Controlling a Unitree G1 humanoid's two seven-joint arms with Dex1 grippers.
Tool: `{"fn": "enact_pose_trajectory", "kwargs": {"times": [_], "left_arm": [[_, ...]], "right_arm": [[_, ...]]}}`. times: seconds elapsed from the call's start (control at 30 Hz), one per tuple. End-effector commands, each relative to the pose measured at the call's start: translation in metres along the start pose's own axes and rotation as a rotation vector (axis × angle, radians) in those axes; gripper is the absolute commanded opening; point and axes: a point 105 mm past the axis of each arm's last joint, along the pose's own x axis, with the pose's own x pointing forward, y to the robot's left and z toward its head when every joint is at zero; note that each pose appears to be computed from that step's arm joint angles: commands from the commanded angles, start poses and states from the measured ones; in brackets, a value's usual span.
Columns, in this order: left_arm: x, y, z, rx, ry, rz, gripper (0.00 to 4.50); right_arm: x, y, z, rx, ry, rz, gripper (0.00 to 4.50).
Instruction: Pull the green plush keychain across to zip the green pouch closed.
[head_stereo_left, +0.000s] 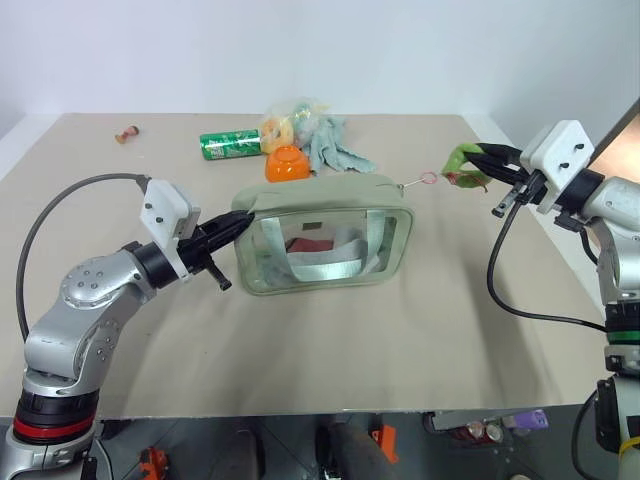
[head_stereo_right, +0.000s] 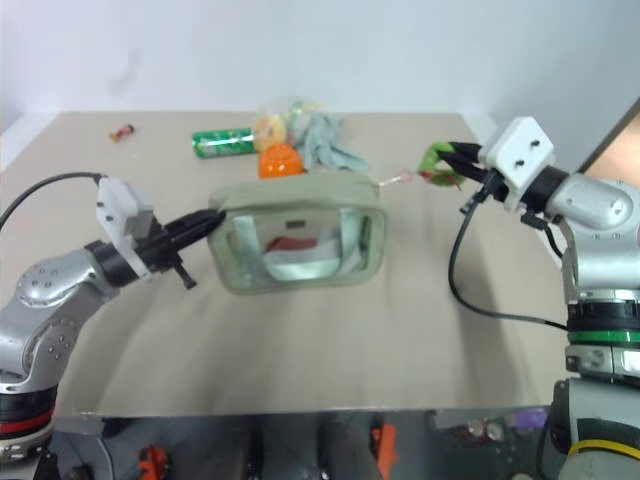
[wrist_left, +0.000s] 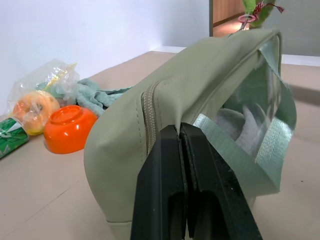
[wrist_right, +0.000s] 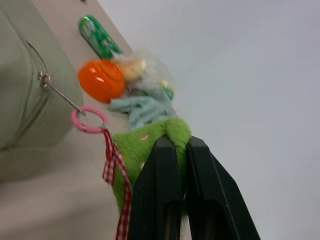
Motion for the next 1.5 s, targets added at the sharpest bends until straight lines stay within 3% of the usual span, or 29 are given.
{"fn": "enact_pose_trajectory", "kwargs": {"times": [0.03, 0.57, 0.73, 0.9, 0.97, 1.0, 1.03, 1.33, 1.4, 1.5], "left_arm": [[-0.006, 0.007, 0.011, 0.051, -0.024, 0.042, 0.0], [-0.005, 0.003, 0.007, 0.054, -0.006, 0.029, 0.0], [-0.003, 0.003, 0.007, 0.053, -0.006, 0.028, 0.0], [-0.001, -0.001, 0.003, 0.001, 0.011, 0.004, 0.0], [-0.002, 0.0, 0.003, -0.046, -0.002, 0.012, 0.0], [-0.002, 0.001, 0.004, -0.05, -0.01, 0.016, 0.57], [-0.003, 0.003, 0.006, -0.053, -0.017, 0.021, 0.72], [-0.021, 0.018, 0.023, -0.094, -0.059, 0.059, 3.84], [-0.029, 0.027, 0.025, -0.097, -0.064, 0.109, 4.47], [-0.045, 0.034, 0.016, -0.112, -0.023, 0.176, 4.47]], "right_arm": [[-0.02, -0.011, 0.001, -0.026, 0.046, -0.129, 0.03], [-0.028, 0.104, -0.059, 0.101, 0.296, -0.081, 0.03], [-0.027, 0.128, -0.064, 0.107, 0.29, -0.015, 0.03], [-0.013, 0.133, -0.056, 0.142, 0.219, -0.008, 0.03], [-0.002, 0.123, -0.041, 0.211, 0.137, -0.025, 0.69], [0.001, 0.118, -0.036, 0.237, 0.108, -0.028, 0.97], [0.004, 0.113, -0.031, 0.279, 0.081, -0.033, 1.24], [-0.019, 0.087, -0.013, 0.431, -0.003, 0.09, 4.4], [-0.032, 0.089, -0.016, 0.435, 0.015, 0.151, 4.5], [-0.054, 0.093, -0.025, 0.493, 0.06, 0.199, 4.5]]}}
